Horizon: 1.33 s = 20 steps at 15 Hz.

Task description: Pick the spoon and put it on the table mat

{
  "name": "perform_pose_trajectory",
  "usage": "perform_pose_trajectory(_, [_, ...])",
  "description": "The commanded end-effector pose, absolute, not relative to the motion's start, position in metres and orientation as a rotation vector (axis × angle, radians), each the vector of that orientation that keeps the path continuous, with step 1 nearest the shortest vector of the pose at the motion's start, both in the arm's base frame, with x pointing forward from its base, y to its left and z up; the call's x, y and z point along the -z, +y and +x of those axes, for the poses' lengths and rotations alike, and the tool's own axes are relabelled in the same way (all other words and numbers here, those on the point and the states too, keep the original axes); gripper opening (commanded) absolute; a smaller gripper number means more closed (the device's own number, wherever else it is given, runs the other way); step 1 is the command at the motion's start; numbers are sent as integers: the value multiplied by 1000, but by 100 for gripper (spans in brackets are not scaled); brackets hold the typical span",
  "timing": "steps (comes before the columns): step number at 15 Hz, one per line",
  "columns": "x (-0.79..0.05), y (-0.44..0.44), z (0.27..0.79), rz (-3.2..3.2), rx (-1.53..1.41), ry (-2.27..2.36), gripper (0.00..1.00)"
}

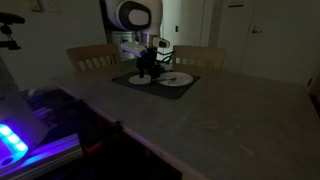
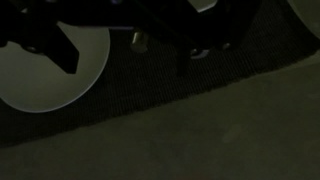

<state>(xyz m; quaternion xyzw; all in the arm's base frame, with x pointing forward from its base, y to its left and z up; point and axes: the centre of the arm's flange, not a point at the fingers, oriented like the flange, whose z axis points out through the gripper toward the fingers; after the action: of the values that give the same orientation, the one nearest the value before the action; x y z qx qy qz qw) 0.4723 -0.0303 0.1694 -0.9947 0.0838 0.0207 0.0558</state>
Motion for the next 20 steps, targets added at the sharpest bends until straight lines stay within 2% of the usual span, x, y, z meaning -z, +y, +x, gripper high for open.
perform_pose_trajectory(1, [-154,-39,491,-3000,-56,208,100])
perform_pose_trajectory(18, [-147,-60,500,-2984,-75,244,100])
perform_pose_trajectory(20, [-149,-58,500,-2984,-74,237,96])
